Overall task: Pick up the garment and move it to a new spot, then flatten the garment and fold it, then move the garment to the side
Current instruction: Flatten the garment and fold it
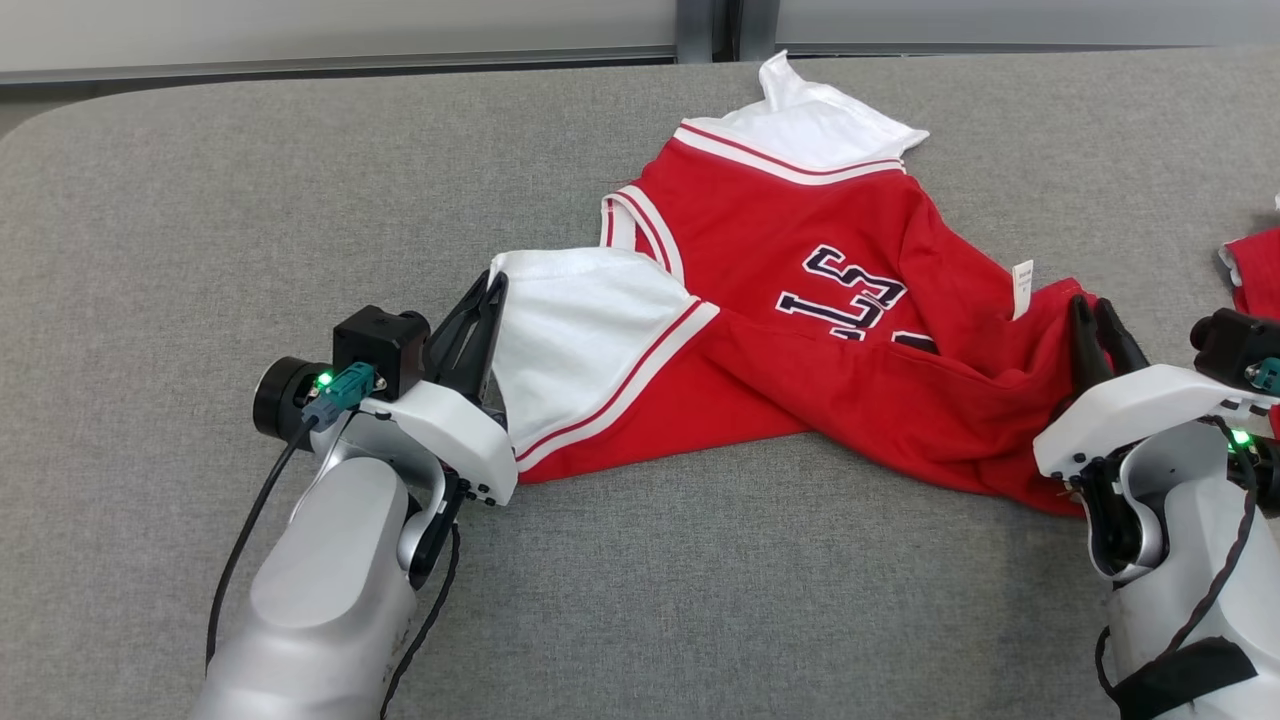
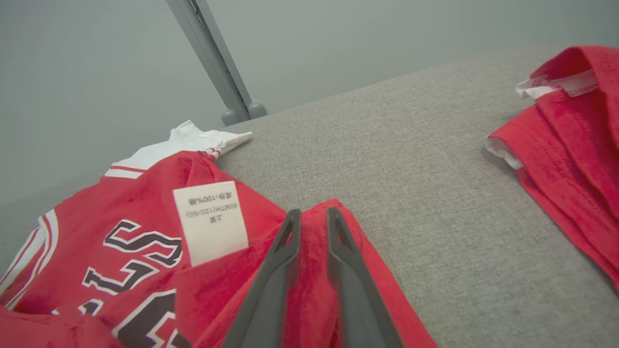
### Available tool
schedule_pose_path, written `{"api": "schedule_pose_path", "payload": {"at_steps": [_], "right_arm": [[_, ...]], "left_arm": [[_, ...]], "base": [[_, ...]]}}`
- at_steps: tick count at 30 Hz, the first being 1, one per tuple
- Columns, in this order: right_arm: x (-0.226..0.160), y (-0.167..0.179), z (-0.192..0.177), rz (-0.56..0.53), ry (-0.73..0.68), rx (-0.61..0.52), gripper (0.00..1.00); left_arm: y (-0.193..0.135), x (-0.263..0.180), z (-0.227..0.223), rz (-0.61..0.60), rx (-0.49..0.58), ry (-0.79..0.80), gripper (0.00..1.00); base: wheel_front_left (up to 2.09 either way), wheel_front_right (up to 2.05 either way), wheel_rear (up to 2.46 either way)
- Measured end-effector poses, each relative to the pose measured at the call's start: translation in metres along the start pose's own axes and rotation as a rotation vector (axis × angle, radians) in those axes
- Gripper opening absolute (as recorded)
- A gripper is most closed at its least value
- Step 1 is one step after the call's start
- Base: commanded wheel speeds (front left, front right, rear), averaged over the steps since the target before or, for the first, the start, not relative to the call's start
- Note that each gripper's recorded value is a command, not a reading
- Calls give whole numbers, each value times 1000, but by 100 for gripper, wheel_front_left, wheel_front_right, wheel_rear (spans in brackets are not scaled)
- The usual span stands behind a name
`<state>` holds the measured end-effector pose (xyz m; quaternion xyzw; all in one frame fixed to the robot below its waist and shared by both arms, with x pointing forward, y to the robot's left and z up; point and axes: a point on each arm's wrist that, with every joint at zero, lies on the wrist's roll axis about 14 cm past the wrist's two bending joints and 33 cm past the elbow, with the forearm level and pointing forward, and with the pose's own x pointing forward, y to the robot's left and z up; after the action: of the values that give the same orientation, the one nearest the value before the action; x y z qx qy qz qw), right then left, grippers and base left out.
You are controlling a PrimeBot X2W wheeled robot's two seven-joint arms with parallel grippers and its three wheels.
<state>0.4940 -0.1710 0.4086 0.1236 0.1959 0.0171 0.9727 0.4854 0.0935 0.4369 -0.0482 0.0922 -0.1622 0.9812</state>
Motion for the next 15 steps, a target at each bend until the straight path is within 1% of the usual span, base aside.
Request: {"api": "schedule_pose_path", "payload": {"at_steps": [7,11,13,15], "right_arm": [[-2,2,4,5,-27,1,0],[-4,1,14,7,-65,-10,0],[-5,2,23,14,-91,-30,0],[-7,-1,34,21,-123,-82,0]], "left_arm": [[0,-1,3,1,-1,-7,0],[-1,-1,7,1,0,-17,0],[0,-2,9,3,2,-23,0],[0,-3,12,4,3,-30,0]], "base": [[0,0,0],[0,0,0],[0,0,0],[0,0,0]]}}
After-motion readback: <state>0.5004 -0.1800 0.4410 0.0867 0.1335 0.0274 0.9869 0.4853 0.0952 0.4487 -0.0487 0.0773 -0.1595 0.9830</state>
